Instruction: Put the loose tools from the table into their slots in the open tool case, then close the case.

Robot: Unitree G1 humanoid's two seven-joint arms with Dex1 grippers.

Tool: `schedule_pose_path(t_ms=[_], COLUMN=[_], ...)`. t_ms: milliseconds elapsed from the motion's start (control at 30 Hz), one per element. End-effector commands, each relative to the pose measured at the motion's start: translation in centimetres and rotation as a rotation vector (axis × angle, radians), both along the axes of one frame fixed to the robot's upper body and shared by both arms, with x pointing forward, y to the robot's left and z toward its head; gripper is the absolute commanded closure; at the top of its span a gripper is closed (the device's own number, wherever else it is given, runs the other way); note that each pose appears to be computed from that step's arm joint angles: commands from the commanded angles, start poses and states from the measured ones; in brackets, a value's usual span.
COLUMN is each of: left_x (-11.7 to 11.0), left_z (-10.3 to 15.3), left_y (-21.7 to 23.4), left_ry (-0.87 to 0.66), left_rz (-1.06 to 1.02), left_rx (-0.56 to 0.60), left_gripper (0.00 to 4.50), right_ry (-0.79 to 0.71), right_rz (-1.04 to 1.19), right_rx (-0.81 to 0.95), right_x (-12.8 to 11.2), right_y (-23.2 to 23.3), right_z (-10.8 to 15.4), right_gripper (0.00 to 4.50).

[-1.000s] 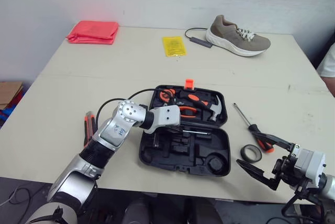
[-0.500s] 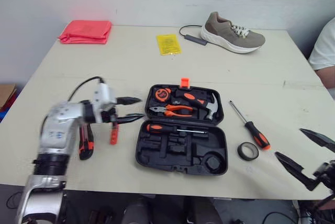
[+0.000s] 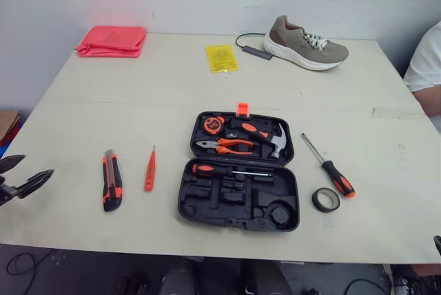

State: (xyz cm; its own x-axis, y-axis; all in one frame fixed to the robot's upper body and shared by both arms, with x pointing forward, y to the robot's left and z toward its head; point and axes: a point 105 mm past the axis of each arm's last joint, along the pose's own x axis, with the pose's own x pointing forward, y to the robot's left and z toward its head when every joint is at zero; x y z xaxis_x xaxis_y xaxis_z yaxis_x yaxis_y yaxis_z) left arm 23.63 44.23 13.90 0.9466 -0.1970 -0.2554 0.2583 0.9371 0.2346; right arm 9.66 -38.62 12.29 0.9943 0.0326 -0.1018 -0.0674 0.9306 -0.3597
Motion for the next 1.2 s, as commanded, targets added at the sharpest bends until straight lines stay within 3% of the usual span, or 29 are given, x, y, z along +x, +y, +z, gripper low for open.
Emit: schedule_pose_path(t_ms=[33,267,467,667,800,933,1200], left_x=[-0.2,2.7,5.3,4.6,2.8,1.9,1.4], left_z=[1.1,2.8,5.3,5.6,6.1,6.5,6.9], left_y=[0.1,-4.6,-13.6,-21.8,-28.0,-30.3,-32.0], left_ry=[-0.056,-0.145,-0.196,-0.155,-0.144,-0.138,-0.131], left_rz=[-0.007,-0.199,-0.520,-0.844,-1.116,-1.225,-1.285], left_rx=[0.019,-0.009,-0.055,-0.101,-0.123,-0.133,-0.151], left_gripper=[0.10,0.10,0.10,0.10,0.10,0.10,0.10], right_ry=[-0.051,-0.108,-0.052,0.136,0.281,0.367,0.403], right_rz=[-0.055,0.031,0.173,0.261,0.243,0.237,0.158], right_rx=[-0.043,0.004,0.079,0.137,0.194,0.198,0.187], right_x=[-0.1,4.8,9.0,12.2,13.3,13.7,15.2], right_y=[-0.6,2.6,7.1,10.8,11.5,11.8,10.4], right_z=[1.4,3.7,5.5,4.8,2.9,1.4,-0.6], right_gripper=[0.00,0.00,0.00,0.00,0.00,0.00,0.00])
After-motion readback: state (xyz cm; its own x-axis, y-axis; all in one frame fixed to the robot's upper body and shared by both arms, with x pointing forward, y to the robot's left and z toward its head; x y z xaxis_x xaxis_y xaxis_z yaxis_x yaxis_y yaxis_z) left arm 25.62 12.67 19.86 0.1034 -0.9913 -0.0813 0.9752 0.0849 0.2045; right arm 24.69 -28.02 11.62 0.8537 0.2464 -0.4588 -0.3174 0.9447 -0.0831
